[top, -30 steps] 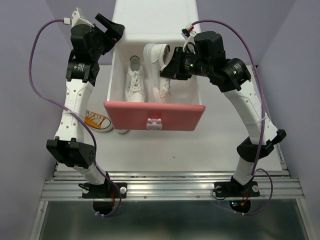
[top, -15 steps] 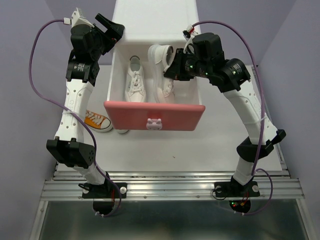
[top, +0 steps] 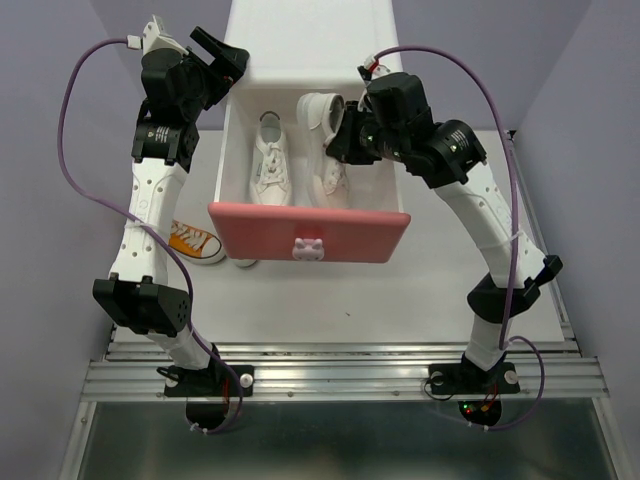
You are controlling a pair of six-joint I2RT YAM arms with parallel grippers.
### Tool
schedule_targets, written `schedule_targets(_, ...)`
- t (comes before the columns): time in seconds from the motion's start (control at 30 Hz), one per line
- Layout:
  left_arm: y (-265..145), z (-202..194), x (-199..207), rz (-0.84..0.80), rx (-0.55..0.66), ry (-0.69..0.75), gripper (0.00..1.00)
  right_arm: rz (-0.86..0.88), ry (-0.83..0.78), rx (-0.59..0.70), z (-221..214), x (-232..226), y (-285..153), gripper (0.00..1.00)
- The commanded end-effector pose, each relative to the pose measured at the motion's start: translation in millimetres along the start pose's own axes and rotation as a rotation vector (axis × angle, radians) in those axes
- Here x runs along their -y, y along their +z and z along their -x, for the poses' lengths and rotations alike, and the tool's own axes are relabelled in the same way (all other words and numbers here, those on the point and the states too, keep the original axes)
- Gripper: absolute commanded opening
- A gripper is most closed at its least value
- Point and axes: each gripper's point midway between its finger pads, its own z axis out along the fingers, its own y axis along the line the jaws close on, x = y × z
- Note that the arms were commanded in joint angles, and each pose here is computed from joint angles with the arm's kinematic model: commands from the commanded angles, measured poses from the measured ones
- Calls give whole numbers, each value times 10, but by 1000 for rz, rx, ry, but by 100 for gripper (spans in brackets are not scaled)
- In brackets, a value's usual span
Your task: Place and organize the shoes in the shoe cabinet
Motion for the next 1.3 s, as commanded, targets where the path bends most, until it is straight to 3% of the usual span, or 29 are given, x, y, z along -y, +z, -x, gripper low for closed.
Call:
schedule_targets(0.0,-4,-964,-1409,434,-325,108,96,2,18,73,141,-135,-81,0)
schedule_targets(0.57,3,-1002,-1454,451,-324,84,96,-79,81,75,67,-79,90,1)
schedule_targets(1.27,16,-939,-1515,496,-275,59,96,-103,-6,150,172,-52,511,5)
